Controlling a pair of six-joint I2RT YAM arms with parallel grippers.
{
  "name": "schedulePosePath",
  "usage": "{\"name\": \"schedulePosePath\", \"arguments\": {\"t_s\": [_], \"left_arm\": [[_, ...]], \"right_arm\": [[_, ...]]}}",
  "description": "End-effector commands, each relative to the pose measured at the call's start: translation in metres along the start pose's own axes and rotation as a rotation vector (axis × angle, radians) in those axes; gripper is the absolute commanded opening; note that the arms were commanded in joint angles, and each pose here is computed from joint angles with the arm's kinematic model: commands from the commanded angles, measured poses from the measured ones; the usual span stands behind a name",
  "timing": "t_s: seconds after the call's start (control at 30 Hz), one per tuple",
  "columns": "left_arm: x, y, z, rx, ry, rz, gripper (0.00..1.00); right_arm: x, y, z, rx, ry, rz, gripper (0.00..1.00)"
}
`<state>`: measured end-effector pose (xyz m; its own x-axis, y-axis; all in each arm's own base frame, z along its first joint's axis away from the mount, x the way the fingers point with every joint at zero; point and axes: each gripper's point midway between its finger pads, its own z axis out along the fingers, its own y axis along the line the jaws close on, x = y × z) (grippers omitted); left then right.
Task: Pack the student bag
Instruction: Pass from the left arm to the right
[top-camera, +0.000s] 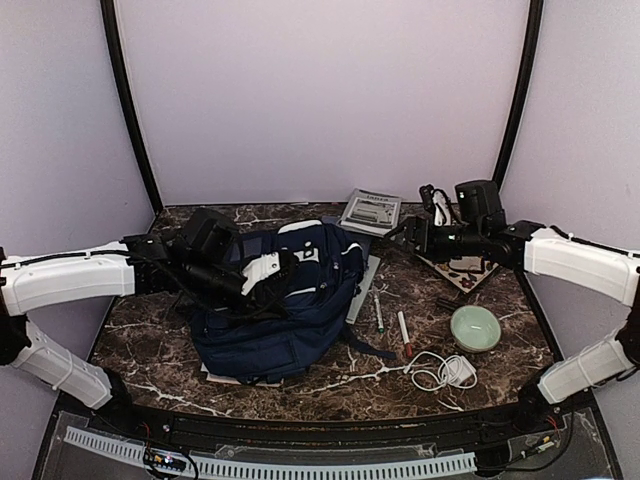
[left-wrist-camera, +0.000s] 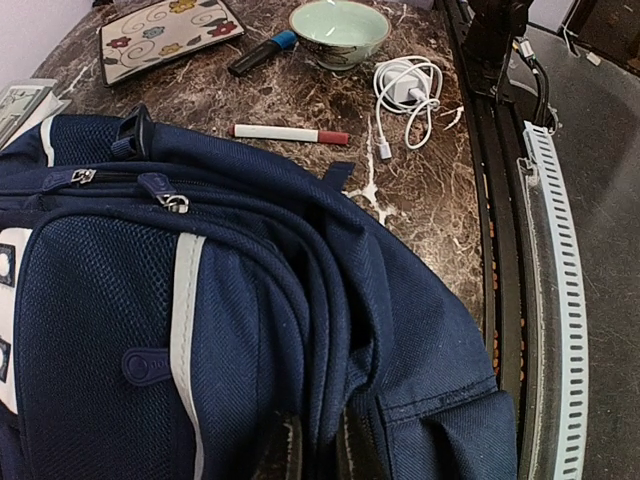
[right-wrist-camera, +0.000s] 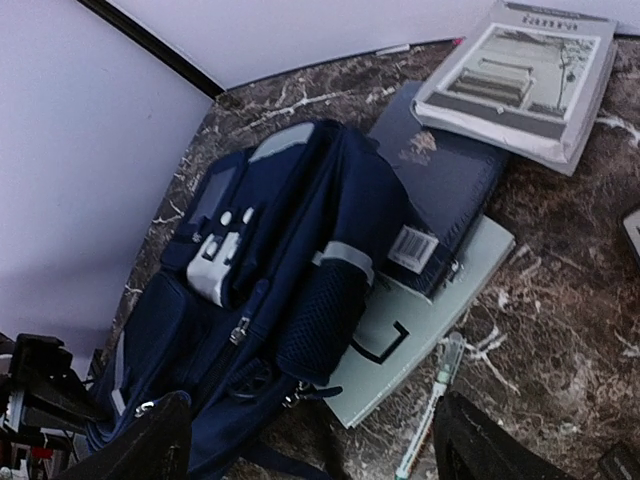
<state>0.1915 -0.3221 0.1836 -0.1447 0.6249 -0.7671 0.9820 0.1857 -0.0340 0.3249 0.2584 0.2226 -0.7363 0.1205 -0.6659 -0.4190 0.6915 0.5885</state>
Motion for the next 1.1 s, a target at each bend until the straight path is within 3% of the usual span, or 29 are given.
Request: {"name": "schedulePosePath", "arguments": {"t_s": [0.0, 0.23, 0.47, 0.53, 0.67, 0.8, 0.93, 1.07], "left_arm": [[-0.008, -0.015, 0.001, 0.051, -0.023, 0.010, 0.00], [0.009, -0.033, 0.011, 0.127, 0.018, -0.002, 0.00], [0.010, -0.033, 0.012, 0.117, 0.014, -0.032, 0.00], [0.000, -0.022, 0.007, 0.045, -0.020, -0.046, 0.00], [-0.029, -0.012, -0.018, -0.052, -0.133, -0.031, 0.00], [-0.058, -0.025, -0.045, -0.022, -0.267, 0.029, 0.00], [-0.064, -0.022, -0.055, -0.062, -0.282, 0.036, 0.00], [-0.065, -0.020, -0.057, -0.079, -0.279, 0.046, 0.00]], "right_arm": [[0.040, -0.020, 0.007, 0.081, 0.094, 0.030, 0.78], [0.079, 0.010, 0.032, -0.065, 0.199, 0.014, 0.53], [0.093, 0.024, 0.044, -0.119, 0.222, -0.058, 0.49], [0.103, 0.017, 0.044, -0.112, 0.240, -0.121, 0.43], [0.119, 0.003, 0.043, -0.108, 0.244, -0.273, 0.42], [0.118, 0.018, 0.050, -0.244, 0.134, -0.373, 0.42], [0.092, 0.036, 0.058, -0.309, -0.026, -0.438, 0.42], [0.077, 0.056, 0.063, -0.372, -0.106, -0.487, 0.46]]}}
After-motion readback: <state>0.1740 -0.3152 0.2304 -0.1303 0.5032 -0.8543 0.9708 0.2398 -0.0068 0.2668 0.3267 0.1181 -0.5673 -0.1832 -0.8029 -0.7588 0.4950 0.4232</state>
